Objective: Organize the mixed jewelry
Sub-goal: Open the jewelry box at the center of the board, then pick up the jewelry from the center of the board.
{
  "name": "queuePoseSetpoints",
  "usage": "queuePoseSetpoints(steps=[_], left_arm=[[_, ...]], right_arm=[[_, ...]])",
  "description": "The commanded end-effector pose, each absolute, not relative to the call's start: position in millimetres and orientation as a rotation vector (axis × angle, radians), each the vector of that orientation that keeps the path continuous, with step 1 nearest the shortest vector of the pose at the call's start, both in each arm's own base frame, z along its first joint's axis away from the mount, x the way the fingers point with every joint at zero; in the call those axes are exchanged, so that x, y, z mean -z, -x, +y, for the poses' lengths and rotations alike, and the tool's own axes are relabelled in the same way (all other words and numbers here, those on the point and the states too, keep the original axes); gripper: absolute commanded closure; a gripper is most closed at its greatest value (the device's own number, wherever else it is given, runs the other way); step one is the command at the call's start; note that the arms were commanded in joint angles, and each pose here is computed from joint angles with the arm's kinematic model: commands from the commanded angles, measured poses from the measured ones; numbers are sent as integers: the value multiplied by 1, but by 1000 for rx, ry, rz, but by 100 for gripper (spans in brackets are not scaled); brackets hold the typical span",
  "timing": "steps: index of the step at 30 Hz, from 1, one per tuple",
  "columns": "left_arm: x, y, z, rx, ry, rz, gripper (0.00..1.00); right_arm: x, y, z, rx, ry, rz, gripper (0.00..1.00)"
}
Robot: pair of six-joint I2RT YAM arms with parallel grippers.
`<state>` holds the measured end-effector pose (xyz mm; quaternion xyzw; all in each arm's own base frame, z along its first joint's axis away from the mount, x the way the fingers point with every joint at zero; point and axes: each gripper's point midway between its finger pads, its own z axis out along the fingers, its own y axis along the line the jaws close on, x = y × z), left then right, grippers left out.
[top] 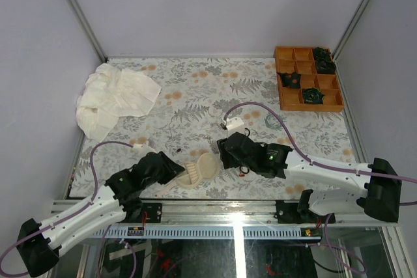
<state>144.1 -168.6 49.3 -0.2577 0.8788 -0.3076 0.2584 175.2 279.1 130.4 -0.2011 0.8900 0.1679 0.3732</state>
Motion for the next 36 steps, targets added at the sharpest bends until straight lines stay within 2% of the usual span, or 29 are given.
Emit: queuePoseSetpoints(steps=[1,8,13,15,28,36], left_arm=[[-64,-152,-170,845,688,2337,72],[-65,-152,-172,850,682,2345,74],[-61,-150,-174,855,679,2360,78],[-59,-149,-174,857,679,2362,80],[-41,-139,-166,848,698,2386,85],[-33,-136,-163,851,712,2382,83]], right_arm=[[-139,-186,265,-342,466,2257,41],[-120,-192,237,-256,402,2346,45],[-100,-195,226,-252,383,2417,63],[-90,-194,223,-244,390,2446,66],[-41,-180,210,-265,371,2565,62],[-29,-179,213,-267,388,2593,62]])
